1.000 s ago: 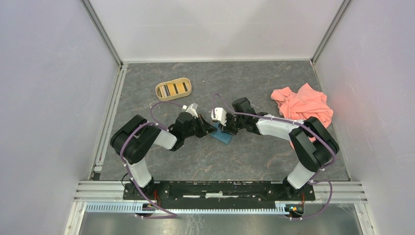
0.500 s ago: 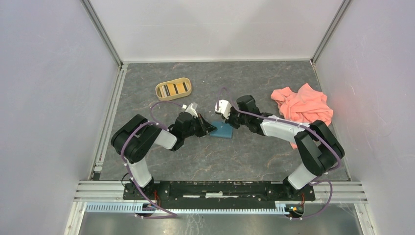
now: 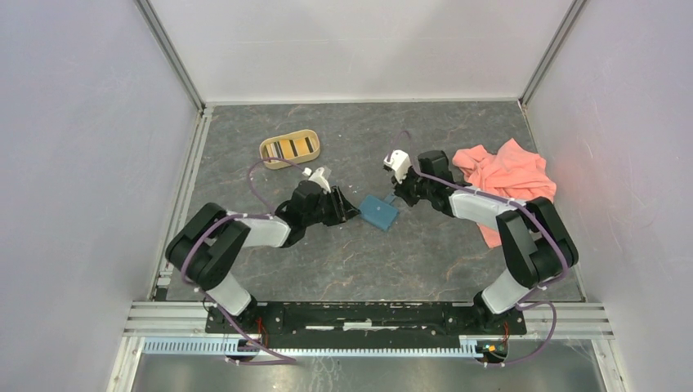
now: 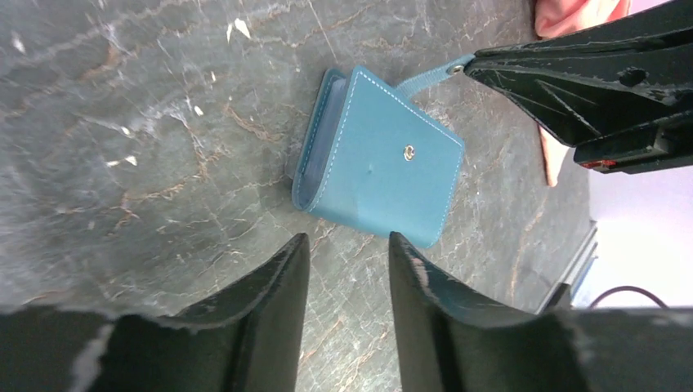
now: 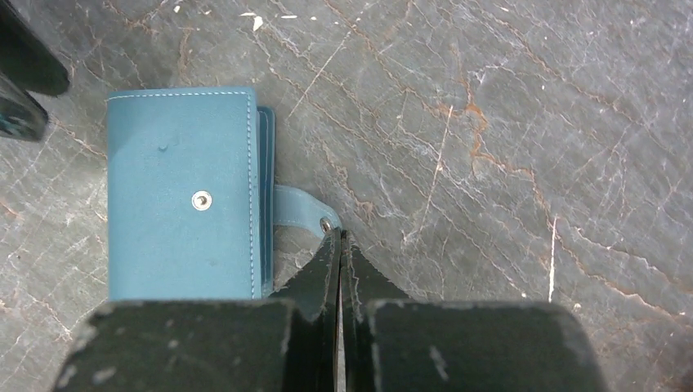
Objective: Put the credit cards into the card holder
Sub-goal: Open the card holder at the center of the board.
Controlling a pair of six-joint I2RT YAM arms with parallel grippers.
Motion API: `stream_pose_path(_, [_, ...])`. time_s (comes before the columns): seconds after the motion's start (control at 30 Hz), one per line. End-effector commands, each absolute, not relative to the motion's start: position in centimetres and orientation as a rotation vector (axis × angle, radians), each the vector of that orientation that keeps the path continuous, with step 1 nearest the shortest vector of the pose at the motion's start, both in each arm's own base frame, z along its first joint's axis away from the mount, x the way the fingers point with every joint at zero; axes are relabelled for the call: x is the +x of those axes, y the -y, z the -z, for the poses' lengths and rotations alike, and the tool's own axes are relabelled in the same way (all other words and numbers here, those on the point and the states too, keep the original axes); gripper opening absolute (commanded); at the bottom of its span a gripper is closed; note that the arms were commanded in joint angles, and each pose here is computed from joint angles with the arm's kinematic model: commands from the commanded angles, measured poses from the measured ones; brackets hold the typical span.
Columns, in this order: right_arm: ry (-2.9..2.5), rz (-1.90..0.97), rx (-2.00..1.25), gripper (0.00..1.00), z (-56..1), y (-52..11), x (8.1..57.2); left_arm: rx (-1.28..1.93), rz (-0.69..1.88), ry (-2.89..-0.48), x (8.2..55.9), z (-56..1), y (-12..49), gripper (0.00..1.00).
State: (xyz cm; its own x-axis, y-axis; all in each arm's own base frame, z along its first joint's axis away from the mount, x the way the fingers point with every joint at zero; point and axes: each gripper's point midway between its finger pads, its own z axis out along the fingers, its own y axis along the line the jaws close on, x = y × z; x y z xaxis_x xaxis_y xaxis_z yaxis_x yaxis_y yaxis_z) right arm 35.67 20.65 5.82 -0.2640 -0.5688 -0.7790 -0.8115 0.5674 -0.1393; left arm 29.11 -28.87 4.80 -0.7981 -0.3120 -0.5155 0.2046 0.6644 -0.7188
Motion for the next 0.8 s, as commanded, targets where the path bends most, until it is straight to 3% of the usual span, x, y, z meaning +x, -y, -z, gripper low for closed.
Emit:
stream_pose_path(0.0, [-1.988,-0.479,-0.997,0.0,-6.9,-21.0,35.1,0.031,0.934,-2.195,30.4,-7.9,27.7,0.51])
stream_pose_path(0.2, [-2.165,-0.551,-0.565,0.0,-5.0,-17.5,32.7,0.002,0.981,-2.133,29.0,-9.8,26.8,0.58])
stream_pose_path(0.27, [-2.168,-0.581,-0.475,0.07,-4.9,-16.5,31.6,-0.025,1.009,-2.091,28.5,-10.7,26.4,0.6])
stream_pose_path(0.37, [-2.146,-0.623,-0.453,0.27,-5.3,-16.1,30.4,-0.051,1.015,-2.024,27.9,-12.0,25.8,0.61])
stream_pose_path(0.47, [-2.103,-0.56,-0.469,0.37,-6.2,-15.2,30.9,-0.062,0.984,-1.932,27.7,-14.1,24.9,0.64])
stream_pose_path(0.6, [-1.989,-0.528,-0.633,0.54,-8.7,-15.3,31.8,-0.096,0.926,-1.807,27.8,-17.0,22.9,0.73])
stream_pose_path(0.7, [-1.809,-0.678,-0.98,0.58,-11.2,-18.1,29.7,-0.136,0.903,-1.746,27.8,-18.1,21.7,0.96])
stream_pose_path(0.77, [-1.671,-0.749,-1.15,0.61,-13.2,-19.4,28.5,-0.17,0.911,-1.716,27.9,-18.3,21.3,1.0])
